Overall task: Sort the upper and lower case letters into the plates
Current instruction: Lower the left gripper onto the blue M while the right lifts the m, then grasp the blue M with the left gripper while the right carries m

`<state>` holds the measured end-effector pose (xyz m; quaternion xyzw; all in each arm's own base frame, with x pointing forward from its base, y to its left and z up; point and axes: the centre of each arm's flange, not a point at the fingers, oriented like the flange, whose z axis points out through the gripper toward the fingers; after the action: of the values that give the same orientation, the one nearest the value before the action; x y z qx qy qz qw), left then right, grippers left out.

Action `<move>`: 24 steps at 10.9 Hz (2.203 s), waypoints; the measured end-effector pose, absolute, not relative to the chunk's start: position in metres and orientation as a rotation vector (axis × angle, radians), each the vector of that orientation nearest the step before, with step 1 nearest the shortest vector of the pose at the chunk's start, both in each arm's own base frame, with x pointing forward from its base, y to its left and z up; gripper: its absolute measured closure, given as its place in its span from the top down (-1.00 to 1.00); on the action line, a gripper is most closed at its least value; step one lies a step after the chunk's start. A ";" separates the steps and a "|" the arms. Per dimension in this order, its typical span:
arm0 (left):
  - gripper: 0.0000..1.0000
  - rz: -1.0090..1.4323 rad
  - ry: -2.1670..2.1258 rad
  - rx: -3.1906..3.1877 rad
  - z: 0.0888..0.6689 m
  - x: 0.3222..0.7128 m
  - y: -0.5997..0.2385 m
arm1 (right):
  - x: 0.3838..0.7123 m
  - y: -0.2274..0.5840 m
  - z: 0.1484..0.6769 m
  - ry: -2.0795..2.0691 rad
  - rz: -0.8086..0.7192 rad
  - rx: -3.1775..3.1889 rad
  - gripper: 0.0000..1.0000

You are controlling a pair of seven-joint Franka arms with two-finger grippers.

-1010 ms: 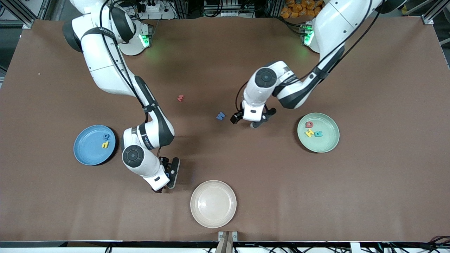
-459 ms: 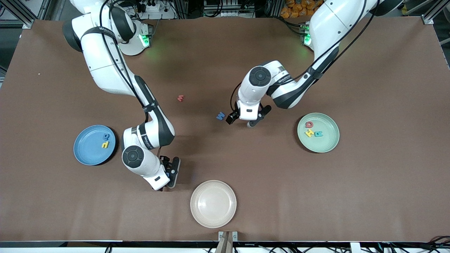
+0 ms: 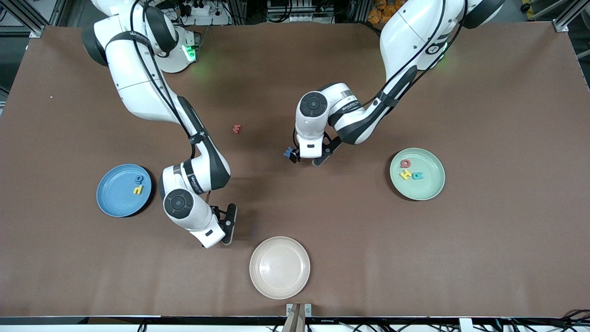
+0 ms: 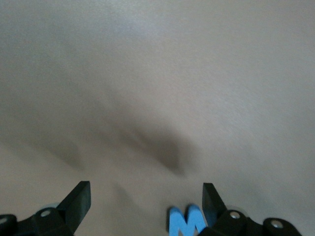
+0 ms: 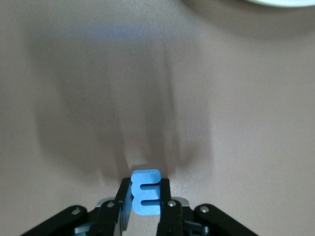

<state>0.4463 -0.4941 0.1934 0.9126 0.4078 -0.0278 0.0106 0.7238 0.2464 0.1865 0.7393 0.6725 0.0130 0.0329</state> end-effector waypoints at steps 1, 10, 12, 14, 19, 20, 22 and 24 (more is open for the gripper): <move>1.00 -0.087 1.354 2.803 0.193 0.454 -0.494 | 0.724 0.246 0.196 2.069 0.022 2.269 -0.46; 1.00 -0.100 1.524 2.728 0.180 0.452 -0.532 | 0.700 0.082 0.326 1.641 -0.156 2.538 -0.46; 1.00 -0.103 1.534 2.708 0.182 0.457 -0.535 | 0.671 0.023 0.336 1.539 -0.200 2.637 -0.46; 1.00 -0.103 1.522 2.707 0.184 0.455 -0.541 | 0.648 -0.045 0.328 1.408 -0.247 2.740 -0.46; 1.00 -0.112 1.505 2.728 0.177 0.442 -0.551 | 0.612 -0.090 0.274 1.058 -0.293 2.907 -0.46; 1.00 -0.114 1.507 2.731 0.174 0.442 -0.550 | 0.611 -0.089 0.271 1.014 -0.292 2.920 -0.46; 1.00 -0.125 1.513 2.742 0.165 0.440 -0.549 | 0.612 -0.088 0.272 0.980 -0.280 2.929 -0.02; 1.00 -0.127 1.511 2.743 0.163 0.439 -0.551 | 0.615 -0.089 0.277 0.976 -0.253 2.925 0.51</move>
<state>0.4390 -0.5505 0.1633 0.8751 0.4822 -0.0405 0.0037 0.6155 -0.0885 0.2775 0.9452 0.3153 -0.0819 0.0240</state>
